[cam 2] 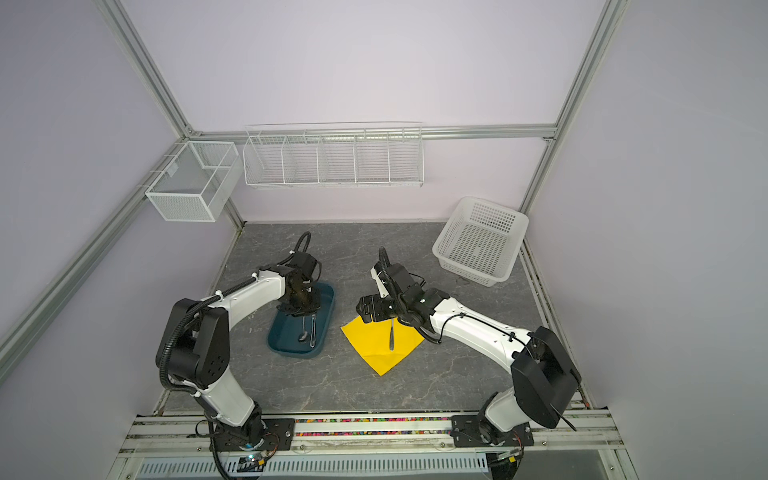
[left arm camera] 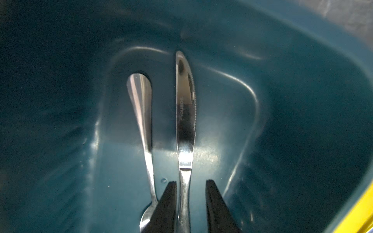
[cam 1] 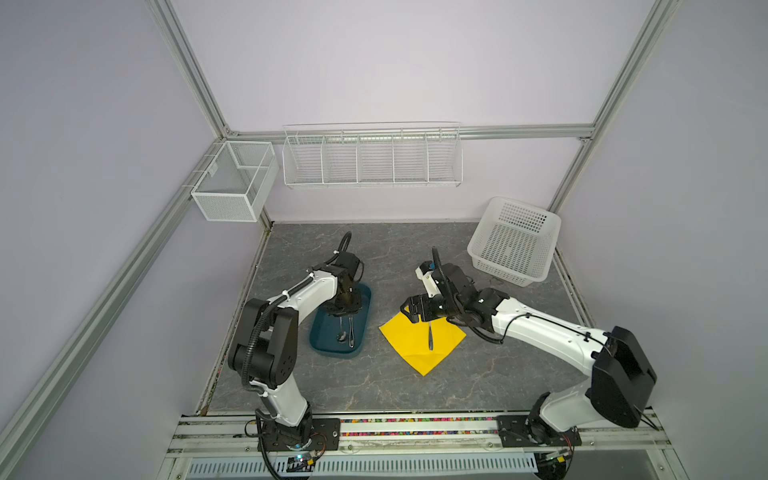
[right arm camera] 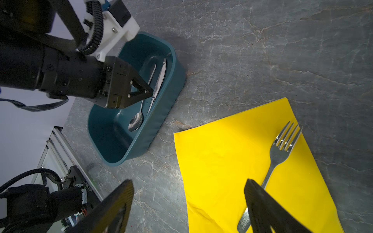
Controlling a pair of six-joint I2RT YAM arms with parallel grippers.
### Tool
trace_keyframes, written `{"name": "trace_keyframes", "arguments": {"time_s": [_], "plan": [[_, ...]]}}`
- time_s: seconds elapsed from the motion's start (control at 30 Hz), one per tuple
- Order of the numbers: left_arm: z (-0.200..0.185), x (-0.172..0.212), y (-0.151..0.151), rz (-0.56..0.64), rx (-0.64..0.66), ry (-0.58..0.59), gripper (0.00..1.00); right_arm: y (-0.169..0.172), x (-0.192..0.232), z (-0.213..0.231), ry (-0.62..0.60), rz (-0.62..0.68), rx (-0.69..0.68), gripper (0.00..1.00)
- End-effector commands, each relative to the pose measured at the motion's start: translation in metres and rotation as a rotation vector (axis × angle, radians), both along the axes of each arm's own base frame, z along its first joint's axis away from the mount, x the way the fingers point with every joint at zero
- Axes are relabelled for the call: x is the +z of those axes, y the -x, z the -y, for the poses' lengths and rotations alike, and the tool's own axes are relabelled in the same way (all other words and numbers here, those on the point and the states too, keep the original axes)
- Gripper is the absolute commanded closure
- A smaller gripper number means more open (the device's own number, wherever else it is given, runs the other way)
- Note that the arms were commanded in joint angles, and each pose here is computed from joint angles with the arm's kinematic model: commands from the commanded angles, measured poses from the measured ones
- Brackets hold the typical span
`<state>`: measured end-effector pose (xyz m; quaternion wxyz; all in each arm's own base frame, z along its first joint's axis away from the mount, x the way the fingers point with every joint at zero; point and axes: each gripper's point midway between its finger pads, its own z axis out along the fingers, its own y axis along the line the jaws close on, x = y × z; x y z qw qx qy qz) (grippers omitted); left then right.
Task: Place the utensils on the paper napkin and roll it up
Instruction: 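Move the left gripper into the teal tray while the right approaches the napkin, then close the left gripper on the silver knife handle in the tray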
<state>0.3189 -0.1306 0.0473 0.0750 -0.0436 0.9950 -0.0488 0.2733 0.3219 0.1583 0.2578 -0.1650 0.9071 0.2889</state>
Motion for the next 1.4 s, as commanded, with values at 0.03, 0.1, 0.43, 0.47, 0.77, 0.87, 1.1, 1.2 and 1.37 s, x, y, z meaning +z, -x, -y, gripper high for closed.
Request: {"name": "trace_keyframes", "arguments": {"time_s": [0.03, 0.1, 0.43, 0.47, 0.77, 0.87, 1.1, 1.2, 1.37], "plan": [[0.001, -0.003, 0.006, -0.056, -0.041, -0.006, 0.73, 0.0, 0.001, -0.006, 0.004, -0.015, 0.008, 0.11], [-0.002, -0.007, 0.008, -0.067, -0.043, -0.024, 0.73, 0.001, -0.001, -0.007, 0.007, -0.019, 0.009, 0.11], [-0.001, -0.019, 0.01, -0.105, -0.054, -0.025, 0.74, 0.0, -0.003, -0.006, 0.018, -0.023, 0.004, 0.11], [0.0, -0.02, 0.01, -0.106, -0.057, -0.024, 0.74, 0.0, -0.004, -0.006, 0.02, -0.026, 0.003, 0.11], [-0.002, -0.032, 0.015, -0.146, -0.059, -0.036, 0.76, 0.004, -0.006, -0.012, 0.01, -0.045, 0.037, 0.11], [-0.001, -0.034, 0.015, -0.151, -0.068, -0.029, 0.78, 0.006, -0.008, -0.015, 0.012, -0.051, 0.045, 0.11], [-0.001, -0.037, 0.018, -0.17, -0.066, -0.03, 0.86, 0.006, -0.008, -0.016, 0.019, -0.051, 0.048, 0.11], [-0.001, -0.036, 0.02, -0.171, -0.058, -0.028, 0.86, 0.006, -0.006, -0.016, 0.019, -0.049, 0.051, 0.11], [0.003, -0.037, 0.021, -0.175, -0.044, -0.001, 0.84, 0.006, -0.005, -0.016, 0.019, -0.05, 0.047, 0.11]]}}
